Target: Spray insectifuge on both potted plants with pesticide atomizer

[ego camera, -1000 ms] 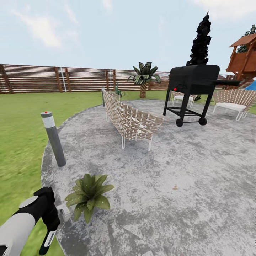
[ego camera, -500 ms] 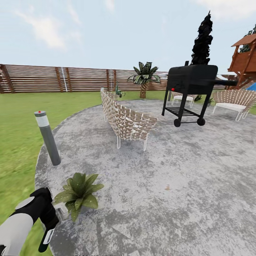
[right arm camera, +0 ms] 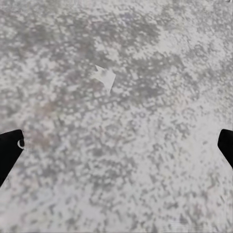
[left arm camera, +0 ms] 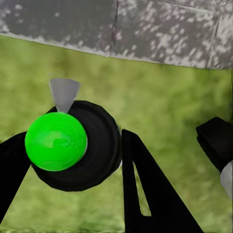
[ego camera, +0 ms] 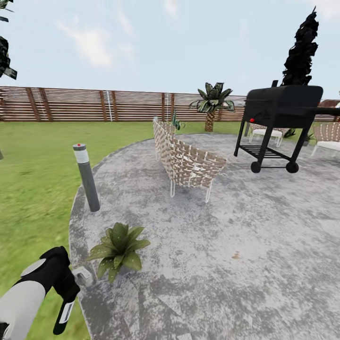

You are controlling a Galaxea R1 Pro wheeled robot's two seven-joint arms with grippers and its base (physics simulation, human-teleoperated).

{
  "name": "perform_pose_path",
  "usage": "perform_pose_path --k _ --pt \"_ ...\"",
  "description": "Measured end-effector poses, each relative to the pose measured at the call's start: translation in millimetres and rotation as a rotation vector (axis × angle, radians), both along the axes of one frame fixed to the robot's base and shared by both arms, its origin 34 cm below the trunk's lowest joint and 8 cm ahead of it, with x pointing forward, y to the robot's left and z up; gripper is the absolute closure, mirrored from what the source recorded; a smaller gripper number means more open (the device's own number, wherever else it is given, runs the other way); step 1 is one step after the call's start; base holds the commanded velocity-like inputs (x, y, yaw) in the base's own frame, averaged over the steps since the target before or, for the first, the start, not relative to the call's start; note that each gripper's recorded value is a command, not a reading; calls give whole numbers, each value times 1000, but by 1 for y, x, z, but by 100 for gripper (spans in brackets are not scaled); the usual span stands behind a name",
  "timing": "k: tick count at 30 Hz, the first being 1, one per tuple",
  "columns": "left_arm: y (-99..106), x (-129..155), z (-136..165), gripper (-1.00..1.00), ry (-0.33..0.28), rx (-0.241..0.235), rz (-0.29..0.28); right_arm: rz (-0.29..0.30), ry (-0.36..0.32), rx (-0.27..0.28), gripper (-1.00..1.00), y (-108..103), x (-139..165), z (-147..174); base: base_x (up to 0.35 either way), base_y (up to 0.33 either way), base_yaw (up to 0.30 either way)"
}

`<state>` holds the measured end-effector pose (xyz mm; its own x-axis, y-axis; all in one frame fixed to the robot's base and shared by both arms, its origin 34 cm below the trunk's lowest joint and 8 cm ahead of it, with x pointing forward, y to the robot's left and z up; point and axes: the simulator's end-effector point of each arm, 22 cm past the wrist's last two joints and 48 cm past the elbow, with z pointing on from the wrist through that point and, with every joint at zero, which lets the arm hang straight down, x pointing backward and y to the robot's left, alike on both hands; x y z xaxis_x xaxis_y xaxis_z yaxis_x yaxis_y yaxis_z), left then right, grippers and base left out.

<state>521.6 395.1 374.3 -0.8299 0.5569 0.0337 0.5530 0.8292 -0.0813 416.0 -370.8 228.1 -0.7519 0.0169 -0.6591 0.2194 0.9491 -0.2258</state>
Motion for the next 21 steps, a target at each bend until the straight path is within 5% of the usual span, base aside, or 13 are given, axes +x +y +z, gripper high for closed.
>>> perform_pose_path --k 5,12,21 --pt "-35 28 37 100 19 -72 3 0 0 0 -100 0 0 0 0 0 276" --pt "-44 58 90 100 39 -66 -63 0 0 0 -100 0 0 0 0 0 223" --pt "-43 60 94 100 40 -51 -70 2 1 -1 -100 -1 -1 0 130 -52 8"
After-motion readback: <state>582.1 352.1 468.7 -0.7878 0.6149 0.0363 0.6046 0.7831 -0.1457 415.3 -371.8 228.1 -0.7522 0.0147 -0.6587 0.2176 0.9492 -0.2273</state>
